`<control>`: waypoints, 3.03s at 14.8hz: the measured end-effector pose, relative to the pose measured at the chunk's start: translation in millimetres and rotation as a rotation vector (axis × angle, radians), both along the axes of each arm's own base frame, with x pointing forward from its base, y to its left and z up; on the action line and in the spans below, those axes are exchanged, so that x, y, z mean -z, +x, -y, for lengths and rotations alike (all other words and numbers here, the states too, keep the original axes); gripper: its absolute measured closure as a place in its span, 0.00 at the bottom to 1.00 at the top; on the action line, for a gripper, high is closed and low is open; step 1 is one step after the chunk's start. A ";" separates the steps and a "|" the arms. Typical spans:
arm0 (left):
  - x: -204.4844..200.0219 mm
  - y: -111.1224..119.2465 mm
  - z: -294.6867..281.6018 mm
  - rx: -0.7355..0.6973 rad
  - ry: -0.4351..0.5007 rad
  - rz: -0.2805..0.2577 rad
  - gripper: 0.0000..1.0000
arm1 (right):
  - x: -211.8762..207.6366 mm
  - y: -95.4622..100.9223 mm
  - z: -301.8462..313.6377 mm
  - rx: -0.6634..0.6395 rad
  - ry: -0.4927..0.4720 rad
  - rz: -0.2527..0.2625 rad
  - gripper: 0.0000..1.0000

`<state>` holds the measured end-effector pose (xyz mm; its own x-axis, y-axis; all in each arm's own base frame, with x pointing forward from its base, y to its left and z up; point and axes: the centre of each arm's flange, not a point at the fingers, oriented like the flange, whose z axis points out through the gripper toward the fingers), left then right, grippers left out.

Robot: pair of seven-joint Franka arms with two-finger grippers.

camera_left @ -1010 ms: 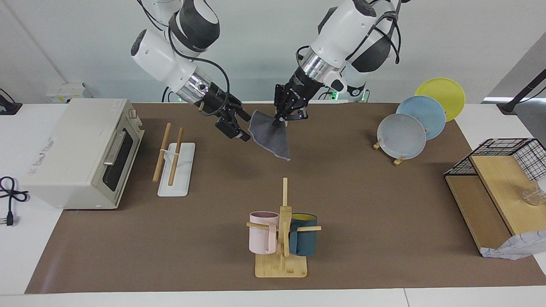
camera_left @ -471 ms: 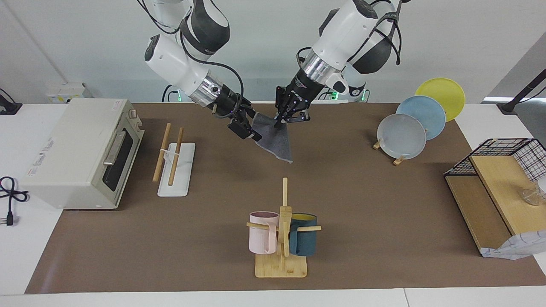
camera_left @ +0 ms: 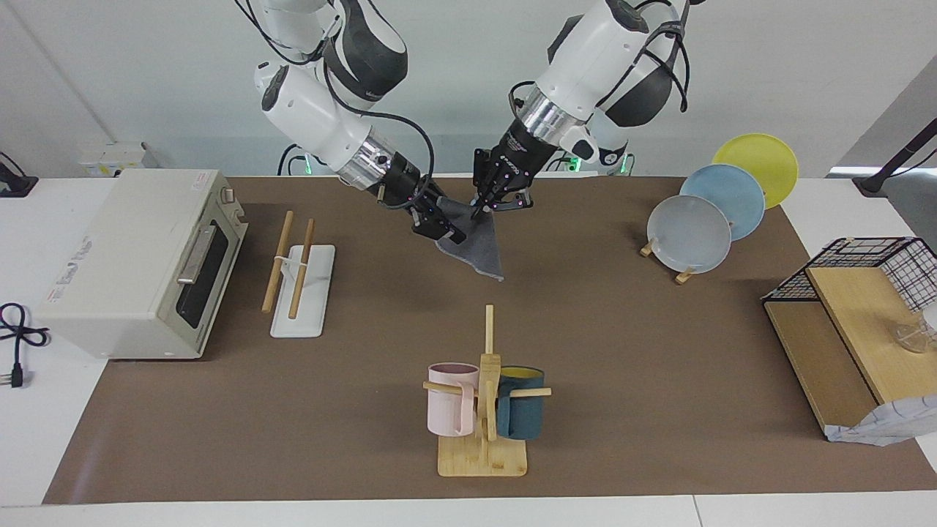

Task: Fold towel and hang on rack

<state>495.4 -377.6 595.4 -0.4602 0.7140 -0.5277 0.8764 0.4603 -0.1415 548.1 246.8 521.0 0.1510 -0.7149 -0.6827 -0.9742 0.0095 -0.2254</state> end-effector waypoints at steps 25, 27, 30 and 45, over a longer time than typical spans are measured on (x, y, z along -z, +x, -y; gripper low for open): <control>48.1 52.3 -146.8 0.592 0.283 0.308 0.00 | 87.5 -31.0 175.0 -0.880 -0.506 0.191 0.98; 53.2 64.5 -191.9 0.706 0.317 0.349 0.00 | 86.6 -30.4 202.1 -0.972 -0.581 0.214 0.98; 56.2 74.5 -239.2 0.871 0.352 0.417 0.00 | 83.3 -27.8 236.3 -1.111 -0.684 0.232 0.98; 25.9 74.8 -322.9 1.852 0.566 0.499 0.00 | 75.3 -24.6 254.3 -1.381 -0.829 0.231 0.98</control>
